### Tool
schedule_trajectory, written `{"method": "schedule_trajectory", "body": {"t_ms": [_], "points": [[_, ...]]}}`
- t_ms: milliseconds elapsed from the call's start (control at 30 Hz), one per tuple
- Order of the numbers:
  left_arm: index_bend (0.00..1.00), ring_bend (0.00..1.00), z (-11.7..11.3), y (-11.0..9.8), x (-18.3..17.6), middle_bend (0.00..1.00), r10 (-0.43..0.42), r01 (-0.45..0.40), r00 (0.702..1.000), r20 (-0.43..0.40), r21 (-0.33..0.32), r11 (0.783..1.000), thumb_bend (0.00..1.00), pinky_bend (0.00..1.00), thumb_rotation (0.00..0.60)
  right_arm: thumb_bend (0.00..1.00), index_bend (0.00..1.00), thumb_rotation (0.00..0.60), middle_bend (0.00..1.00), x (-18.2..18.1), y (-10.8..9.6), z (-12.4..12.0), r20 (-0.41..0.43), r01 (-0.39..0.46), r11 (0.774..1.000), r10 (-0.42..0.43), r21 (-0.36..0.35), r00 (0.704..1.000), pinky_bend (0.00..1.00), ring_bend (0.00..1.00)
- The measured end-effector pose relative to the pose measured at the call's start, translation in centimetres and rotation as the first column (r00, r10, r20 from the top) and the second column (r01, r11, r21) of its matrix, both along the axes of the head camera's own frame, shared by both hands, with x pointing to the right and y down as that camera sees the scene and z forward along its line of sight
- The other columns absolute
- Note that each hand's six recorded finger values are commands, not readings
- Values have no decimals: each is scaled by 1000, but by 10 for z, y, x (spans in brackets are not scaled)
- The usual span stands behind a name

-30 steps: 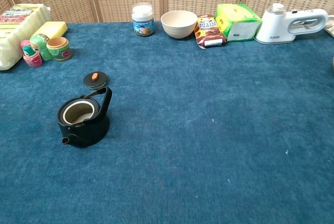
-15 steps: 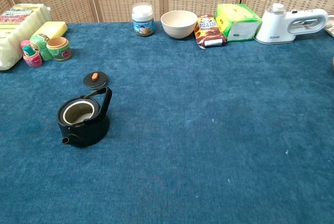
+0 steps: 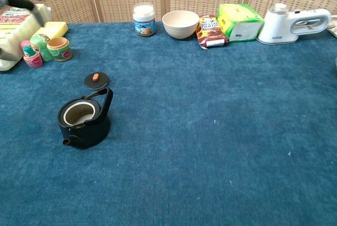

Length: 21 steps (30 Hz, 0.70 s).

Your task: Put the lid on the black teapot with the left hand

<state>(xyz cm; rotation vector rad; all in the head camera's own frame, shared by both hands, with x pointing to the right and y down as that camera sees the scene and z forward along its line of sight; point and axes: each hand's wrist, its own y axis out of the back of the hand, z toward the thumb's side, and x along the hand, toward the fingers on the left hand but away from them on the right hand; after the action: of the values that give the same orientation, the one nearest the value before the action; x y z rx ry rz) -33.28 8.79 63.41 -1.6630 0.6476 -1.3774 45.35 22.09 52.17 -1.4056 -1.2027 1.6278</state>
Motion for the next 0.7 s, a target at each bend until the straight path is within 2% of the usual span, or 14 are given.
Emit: {"method": "schedule_trajectory", "body": {"t_ms": [300,567,700], "points": [[306,0,48,-18,42,0,61,-57,992,110,-43,997,159,0,600,161,0,600,0,5,-6,9,1,-19,999,19,-38,1000,0,0],[306,0,69,-13,72,0,79,-69,990,116,-90,994,147,0,600,161,0,600,0,6,-6,8,16,-20,999,21,-44,1000,0,0],[305,0,75,-11,85,0,100,-85,985,144,-104,991,140,0,600,161,0,600,0,7,-6,6,20,-24,999,24,-44,1000,0,0]]}}
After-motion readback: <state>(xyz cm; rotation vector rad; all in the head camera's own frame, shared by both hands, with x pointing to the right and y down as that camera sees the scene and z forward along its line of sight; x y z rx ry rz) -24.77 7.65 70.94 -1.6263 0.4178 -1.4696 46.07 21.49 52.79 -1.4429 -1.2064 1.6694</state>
